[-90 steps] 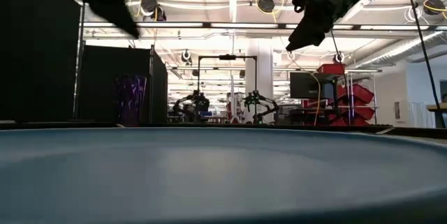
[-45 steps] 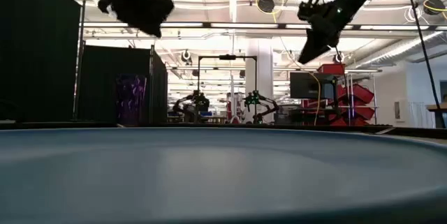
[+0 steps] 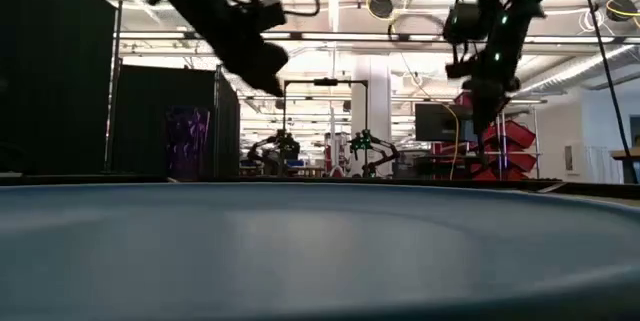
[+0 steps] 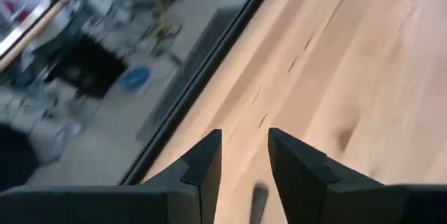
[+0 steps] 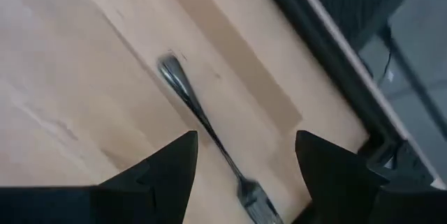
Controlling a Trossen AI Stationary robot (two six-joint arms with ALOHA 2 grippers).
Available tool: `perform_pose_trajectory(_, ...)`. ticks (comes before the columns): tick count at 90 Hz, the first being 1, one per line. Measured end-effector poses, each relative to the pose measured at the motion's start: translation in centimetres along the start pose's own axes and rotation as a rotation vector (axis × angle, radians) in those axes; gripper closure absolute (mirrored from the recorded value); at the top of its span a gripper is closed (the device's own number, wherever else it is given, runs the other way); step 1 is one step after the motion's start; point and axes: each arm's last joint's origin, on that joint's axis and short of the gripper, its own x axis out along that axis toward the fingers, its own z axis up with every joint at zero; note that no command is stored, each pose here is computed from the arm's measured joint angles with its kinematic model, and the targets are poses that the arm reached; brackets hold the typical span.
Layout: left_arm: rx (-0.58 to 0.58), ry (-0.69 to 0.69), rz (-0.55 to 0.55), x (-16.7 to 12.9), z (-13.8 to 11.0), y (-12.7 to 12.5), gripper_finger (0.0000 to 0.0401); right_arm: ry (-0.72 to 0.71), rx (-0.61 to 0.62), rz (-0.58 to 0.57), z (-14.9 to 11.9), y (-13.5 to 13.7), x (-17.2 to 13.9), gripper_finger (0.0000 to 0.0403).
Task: Set table place
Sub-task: Put the silver fork on top of the white napkin
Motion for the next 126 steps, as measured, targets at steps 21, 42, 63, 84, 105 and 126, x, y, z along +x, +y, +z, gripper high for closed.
perform_pose_trajectory(21,0.032,0.025,-0.025,0.4,-0.3,0.7,0.0297,0.156,-0.062,0.017,0.0,-0.9,3.7,0.0174)
perform_pose_trajectory(42,0.024,0.026,-0.051,0.6,-0.3,0.9,0.0297,0.299,-0.091,0.05,-0.9,-1.4,5.8,0.0174)
perform_pose_trajectory(63,0.023,0.024,-0.072,0.6,-0.3,0.9,0.0297,0.3,-0.082,0.044,-1.6,-1.8,6.6,0.0174)
perform_pose_trajectory(84,0.023,0.023,-0.075,0.6,-0.3,0.8,0.0297,0.27,-0.067,0.073,-1.4,-1.6,7.0,0.0174)
perform_pose_trajectory(105,0.022,0.021,-0.097,0.6,-0.3,0.8,0.0297,0.332,-0.075,0.088,-1.6,-1.4,8.5,0.0174)
perform_pose_trajectory(126,0.024,0.023,-0.099,0.6,-0.3,0.8,0.0297,0.372,-0.079,0.099,-1.7,-1.1,9.3,0.0206)
